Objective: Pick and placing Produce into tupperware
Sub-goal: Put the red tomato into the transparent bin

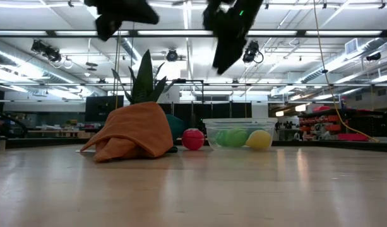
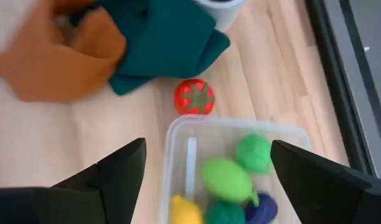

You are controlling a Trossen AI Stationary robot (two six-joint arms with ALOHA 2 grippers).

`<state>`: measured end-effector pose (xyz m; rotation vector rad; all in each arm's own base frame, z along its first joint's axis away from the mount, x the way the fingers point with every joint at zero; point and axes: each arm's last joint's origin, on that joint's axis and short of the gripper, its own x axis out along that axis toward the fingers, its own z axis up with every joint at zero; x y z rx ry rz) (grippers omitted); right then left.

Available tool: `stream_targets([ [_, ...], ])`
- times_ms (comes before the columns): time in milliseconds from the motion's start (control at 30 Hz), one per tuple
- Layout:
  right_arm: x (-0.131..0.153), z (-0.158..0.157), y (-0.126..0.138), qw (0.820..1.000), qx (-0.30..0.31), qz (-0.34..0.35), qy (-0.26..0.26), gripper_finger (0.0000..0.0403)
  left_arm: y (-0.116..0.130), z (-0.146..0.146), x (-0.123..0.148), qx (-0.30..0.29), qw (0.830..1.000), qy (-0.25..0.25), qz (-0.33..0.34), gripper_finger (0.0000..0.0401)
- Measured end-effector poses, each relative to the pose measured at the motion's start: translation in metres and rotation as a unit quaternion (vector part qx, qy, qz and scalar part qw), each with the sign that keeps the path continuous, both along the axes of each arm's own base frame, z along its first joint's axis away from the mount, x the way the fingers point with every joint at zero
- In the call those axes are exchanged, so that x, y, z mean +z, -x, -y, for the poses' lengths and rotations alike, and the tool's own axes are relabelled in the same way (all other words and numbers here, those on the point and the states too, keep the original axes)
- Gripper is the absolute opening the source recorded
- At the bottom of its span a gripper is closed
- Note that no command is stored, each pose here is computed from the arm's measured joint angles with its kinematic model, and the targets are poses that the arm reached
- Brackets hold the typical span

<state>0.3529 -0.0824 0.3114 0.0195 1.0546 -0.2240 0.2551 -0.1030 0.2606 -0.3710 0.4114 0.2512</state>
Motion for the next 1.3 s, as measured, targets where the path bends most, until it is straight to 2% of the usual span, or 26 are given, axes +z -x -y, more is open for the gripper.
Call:
stream_targets([
  [167,0.046,-0.014,0.04,0.997,-0.047,0.05,-0.024,0.0306,-0.016,-0.023,0.021,-0.013,0.998,-0.059,0.004,0.0018],
  [267,0.069,-0.025,0.064,0.993,-0.073,0.084,-0.045,0.0306,-0.024,-0.038,0.029,-0.028,0.995,-0.092,-0.018,0.0029],
  [467,0.092,-0.058,0.102,0.989,-0.075,0.093,-0.089,0.0306,-0.037,-0.066,0.035,-0.035,0.986,-0.142,-0.083,0.0065],
  [667,0.089,-0.091,0.13,0.993,-0.073,0.007,-0.092,0.0306,-0.057,-0.082,0.04,-0.057,0.973,-0.194,-0.115,0.0121],
  [833,0.09,-0.113,0.14,0.995,-0.054,-0.005,-0.082,0.0306,-0.081,-0.089,0.037,-0.076,0.959,-0.235,-0.142,0.0168],
  [967,0.087,-0.121,0.146,0.997,-0.052,0.0,-0.062,0.0306,-0.103,-0.096,0.031,-0.085,0.955,-0.223,-0.175,0.0199],
  [1067,0.082,-0.123,0.15,0.997,-0.051,0.0,-0.052,0.0306,-0.118,-0.104,0.026,-0.08,0.947,-0.21,-0.229,0.0215],
  [1133,0.075,-0.125,0.152,0.998,-0.048,-0.003,-0.051,0.0306,-0.124,-0.11,0.022,-0.081,0.933,-0.215,-0.278,0.0221],
  [1300,0.042,-0.125,0.153,0.998,-0.044,-0.016,-0.047,0.0306,-0.139,-0.126,0.024,-0.055,0.907,-0.242,-0.34,0.0221],
])
